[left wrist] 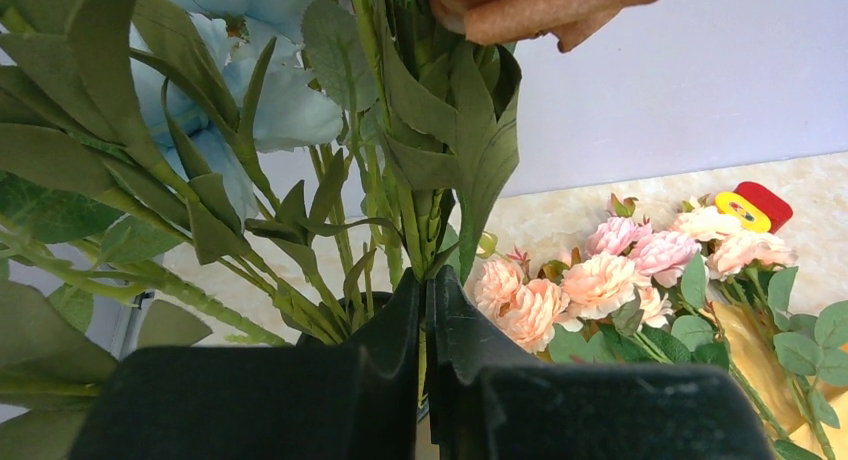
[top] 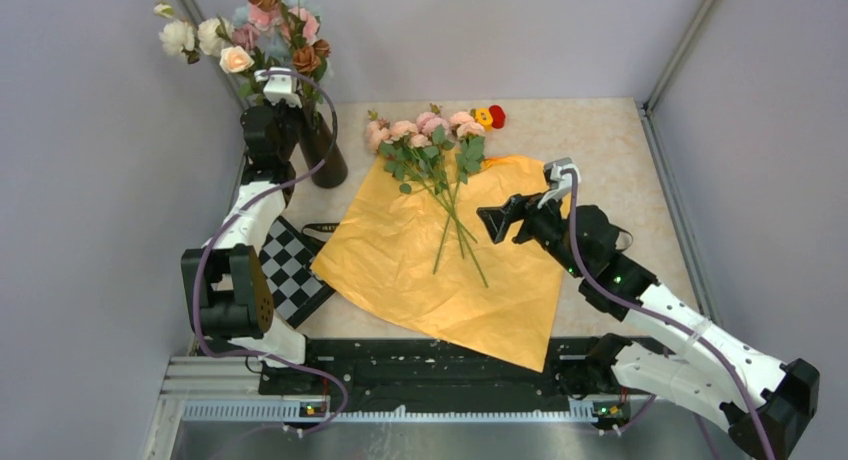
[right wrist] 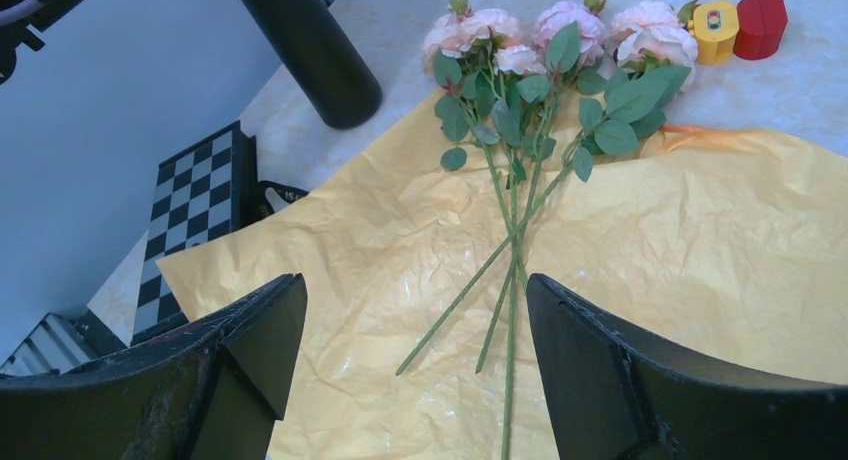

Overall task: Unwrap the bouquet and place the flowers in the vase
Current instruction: Insert the fake flower into the vase.

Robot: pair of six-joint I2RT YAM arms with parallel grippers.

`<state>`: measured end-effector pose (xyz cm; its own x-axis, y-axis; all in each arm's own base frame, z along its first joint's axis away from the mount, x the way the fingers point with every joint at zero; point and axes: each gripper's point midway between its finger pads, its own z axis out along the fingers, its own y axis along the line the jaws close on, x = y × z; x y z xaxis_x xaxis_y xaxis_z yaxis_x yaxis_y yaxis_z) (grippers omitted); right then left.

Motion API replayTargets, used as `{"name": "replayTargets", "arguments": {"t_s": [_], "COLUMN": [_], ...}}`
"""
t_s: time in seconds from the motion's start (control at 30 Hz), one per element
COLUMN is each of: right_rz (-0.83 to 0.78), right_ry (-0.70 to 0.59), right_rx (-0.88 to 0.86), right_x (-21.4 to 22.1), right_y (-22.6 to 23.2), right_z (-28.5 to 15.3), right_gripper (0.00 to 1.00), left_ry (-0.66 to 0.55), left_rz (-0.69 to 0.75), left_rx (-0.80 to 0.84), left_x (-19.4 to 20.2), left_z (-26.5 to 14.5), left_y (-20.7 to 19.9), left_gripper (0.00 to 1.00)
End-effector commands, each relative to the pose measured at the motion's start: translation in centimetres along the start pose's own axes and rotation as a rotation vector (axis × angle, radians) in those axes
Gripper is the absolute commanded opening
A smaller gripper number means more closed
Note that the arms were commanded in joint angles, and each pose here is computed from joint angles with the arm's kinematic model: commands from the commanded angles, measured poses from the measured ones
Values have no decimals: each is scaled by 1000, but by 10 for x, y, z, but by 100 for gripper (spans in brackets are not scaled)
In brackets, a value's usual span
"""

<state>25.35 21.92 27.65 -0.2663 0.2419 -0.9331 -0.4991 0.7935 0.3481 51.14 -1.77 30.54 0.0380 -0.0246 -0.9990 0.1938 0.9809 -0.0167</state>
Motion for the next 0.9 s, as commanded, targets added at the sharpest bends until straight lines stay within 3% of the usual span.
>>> {"name": "replayTargets", "arguments": {"t_s": [0.0, 0.47, 0.73, 0.87], "right_rz": [19, 18, 17, 16], "right_ry": [-58, -64, -63, -63], "right_rx": [-25, -38, -45, -47], "right_x": [-15, -17, -16, -16], "right_y": [5, 7, 9, 9], "right_z": [-2, -1, -1, -1], "right_gripper": [82, 83, 83, 83], "left_ry": [20, 26, 34, 41], "left_rz": [2, 12, 8, 2], "left_rx": [7, 2, 0, 9], "left_x": [9, 5, 4, 3], "left_z": [-3, -13, -22, -27], "left_y": [-1, -3, -5, -8], "left_gripper": [4, 24, 41, 58]}}
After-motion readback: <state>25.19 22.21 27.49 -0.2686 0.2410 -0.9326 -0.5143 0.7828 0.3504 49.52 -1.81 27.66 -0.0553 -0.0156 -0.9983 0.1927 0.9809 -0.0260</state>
